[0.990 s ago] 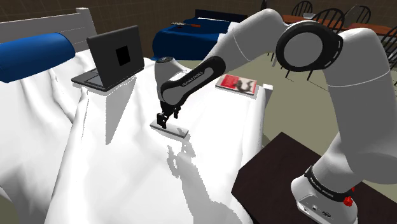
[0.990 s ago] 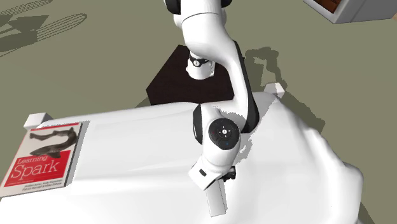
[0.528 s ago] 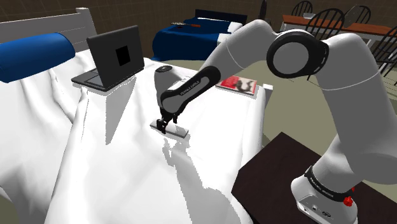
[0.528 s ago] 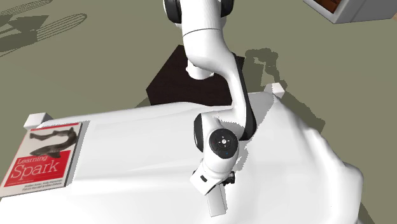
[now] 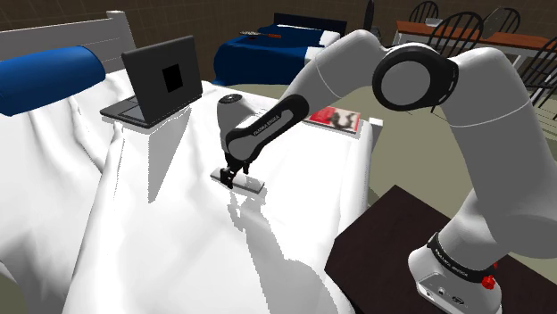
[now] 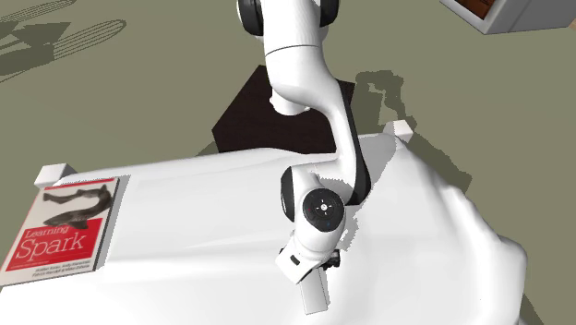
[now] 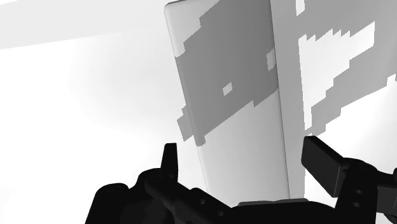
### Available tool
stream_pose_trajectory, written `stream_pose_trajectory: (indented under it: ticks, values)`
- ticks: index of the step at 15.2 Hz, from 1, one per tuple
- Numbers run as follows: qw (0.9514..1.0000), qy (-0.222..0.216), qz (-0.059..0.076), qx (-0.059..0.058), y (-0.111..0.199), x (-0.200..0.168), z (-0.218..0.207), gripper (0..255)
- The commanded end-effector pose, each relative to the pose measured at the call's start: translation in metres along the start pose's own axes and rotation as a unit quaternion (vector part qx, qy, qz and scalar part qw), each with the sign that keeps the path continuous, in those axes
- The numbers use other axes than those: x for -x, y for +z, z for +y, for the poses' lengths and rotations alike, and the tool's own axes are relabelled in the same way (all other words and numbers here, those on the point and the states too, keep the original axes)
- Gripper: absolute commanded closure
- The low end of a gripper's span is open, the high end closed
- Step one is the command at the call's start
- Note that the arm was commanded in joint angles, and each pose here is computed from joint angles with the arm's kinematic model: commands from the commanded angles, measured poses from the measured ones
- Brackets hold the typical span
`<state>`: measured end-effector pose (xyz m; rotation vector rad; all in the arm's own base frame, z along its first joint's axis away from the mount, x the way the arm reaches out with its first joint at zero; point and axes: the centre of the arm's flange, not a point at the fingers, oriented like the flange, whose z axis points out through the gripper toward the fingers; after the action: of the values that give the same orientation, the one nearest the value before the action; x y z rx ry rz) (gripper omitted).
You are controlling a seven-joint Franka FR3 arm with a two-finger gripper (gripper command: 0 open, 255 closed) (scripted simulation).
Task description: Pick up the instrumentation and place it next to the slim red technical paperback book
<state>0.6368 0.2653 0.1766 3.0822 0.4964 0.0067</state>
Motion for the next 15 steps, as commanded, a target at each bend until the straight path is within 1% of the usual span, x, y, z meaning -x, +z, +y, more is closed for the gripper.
stream_pose_trajectory:
  ticks: [1, 10, 15]
  values:
    - [1.0000, 0.000, 0.000, 0.000, 0.000, 0.000, 0.000, 255]
    - [1.0000, 0.000, 0.000, 0.000, 0.000, 0.000, 0.000, 255]
    - [1.0000, 0.000, 0.000, 0.000, -0.026, 0.000, 0.001, 255]
